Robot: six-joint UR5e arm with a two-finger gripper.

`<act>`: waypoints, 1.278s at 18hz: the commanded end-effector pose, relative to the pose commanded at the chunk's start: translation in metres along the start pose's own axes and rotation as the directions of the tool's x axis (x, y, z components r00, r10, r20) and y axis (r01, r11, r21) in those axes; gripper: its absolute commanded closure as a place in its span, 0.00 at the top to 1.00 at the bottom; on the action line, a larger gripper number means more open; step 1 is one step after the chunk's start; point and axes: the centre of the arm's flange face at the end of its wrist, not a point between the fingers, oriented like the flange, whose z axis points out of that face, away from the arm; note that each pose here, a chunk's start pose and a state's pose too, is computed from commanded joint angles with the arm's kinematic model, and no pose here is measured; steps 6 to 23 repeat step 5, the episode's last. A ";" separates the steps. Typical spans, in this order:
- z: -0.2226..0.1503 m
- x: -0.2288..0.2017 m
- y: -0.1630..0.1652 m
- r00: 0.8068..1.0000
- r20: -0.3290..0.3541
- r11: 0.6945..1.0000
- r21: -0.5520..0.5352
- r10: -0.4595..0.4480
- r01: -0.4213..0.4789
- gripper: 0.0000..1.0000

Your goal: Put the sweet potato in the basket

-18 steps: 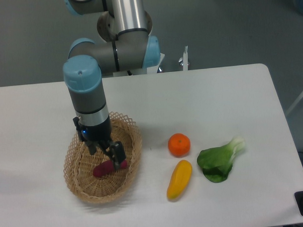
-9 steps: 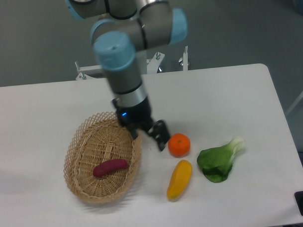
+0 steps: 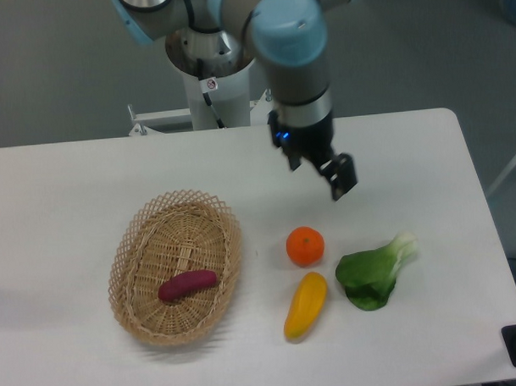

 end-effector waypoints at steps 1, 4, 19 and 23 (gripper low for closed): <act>-0.004 0.001 0.003 1.000 0.007 1.000 0.001 -0.006 0.006 1.00; -0.005 0.002 0.004 1.000 0.008 1.000 0.018 -0.011 0.011 1.00; -0.006 0.001 0.005 1.000 0.011 1.000 0.022 -0.014 0.014 1.00; -0.006 0.001 0.005 1.000 0.011 1.000 0.022 -0.014 0.014 1.00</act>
